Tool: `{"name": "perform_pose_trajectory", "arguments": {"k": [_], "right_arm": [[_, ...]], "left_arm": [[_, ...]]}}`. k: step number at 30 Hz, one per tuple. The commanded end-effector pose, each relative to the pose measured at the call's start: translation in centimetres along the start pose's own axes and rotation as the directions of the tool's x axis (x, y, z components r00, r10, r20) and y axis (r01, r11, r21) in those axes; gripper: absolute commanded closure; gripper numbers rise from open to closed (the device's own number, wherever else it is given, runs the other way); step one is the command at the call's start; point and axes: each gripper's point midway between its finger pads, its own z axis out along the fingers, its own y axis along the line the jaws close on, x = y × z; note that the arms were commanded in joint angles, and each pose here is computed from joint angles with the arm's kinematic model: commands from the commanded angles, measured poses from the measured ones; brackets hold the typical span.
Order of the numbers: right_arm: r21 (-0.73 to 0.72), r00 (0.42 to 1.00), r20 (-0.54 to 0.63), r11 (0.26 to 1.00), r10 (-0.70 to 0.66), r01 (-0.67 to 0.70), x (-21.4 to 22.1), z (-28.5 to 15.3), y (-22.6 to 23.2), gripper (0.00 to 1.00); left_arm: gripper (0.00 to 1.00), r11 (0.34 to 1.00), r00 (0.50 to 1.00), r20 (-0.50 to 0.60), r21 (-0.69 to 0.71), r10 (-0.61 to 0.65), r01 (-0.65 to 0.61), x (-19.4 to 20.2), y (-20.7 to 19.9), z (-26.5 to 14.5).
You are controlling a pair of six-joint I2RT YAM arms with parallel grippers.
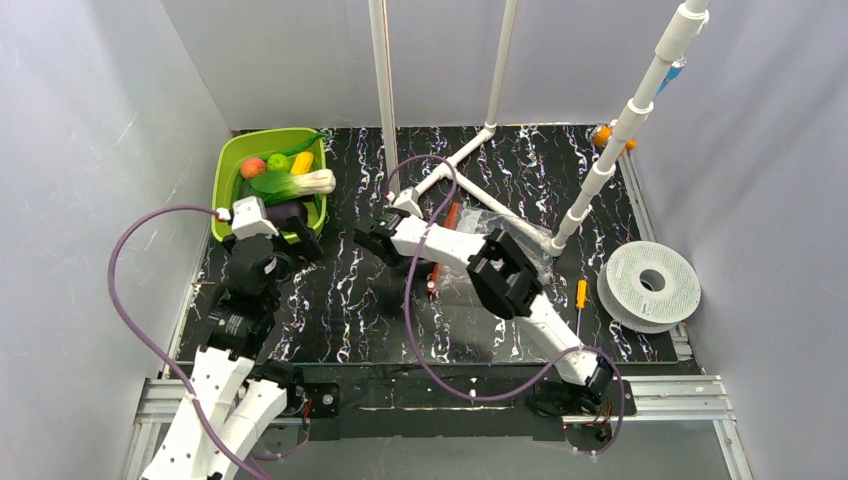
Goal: Place the food in the zip-top bag and seal the zipper
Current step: Pick up the zipper food storage bag at the center of the board.
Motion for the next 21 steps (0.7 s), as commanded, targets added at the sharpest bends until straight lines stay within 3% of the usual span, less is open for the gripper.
{"name": "perform_pose_trajectory", "arguments": {"k": [1,3,6,9,13,18,21], "right_arm": [[-0.115,0.992,0.051,0.987,0.117,-0.11,-1.7,-5.3,-5.8,0.99],[-0.268,0.986,0.023,0.951,0.164,-0.152,-0.5,-6.7,-6.1,0.99],[-0.582,0.963,0.006,0.784,0.271,-0.217,0.8,-10.0,-5.7,0.99],[-0.772,0.914,-0.018,0.575,0.406,-0.271,1.1,-13.7,-7.3,0.99],[-0.876,0.842,-0.064,0.374,0.535,-0.304,0.9,-16.5,-8.7,0.99],[-0.887,0.812,-0.099,0.319,0.575,-0.334,1.1,-16.8,-9.0,0.99],[-0.886,0.798,-0.121,0.299,0.59,-0.355,0.9,-17.1,-9.1,0.99]], "left_arm": [[0.0,0.988,0.996,-0.083,0.156,0.019,-0.006,0.6,-3.7,1.0],[0.0,0.961,0.985,-0.165,0.277,0.046,0.001,2.2,-6.4,1.5],[0.0,0.873,0.948,-0.303,0.484,0.096,0.066,4.5,-10.9,1.3],[0.06,0.711,0.889,-0.432,0.673,0.152,0.205,6.5,-15.4,-0.4],[0.12,0.511,0.79,-0.581,0.748,0.195,0.424,8.4,-19.5,-2.7],[0.05,0.357,0.699,-0.679,0.725,0.225,0.589,9.8,-22.2,-4.4],[0.06,0.422,0.639,-0.719,0.687,0.274,0.592,12.1,-22.2,-4.4]]}}
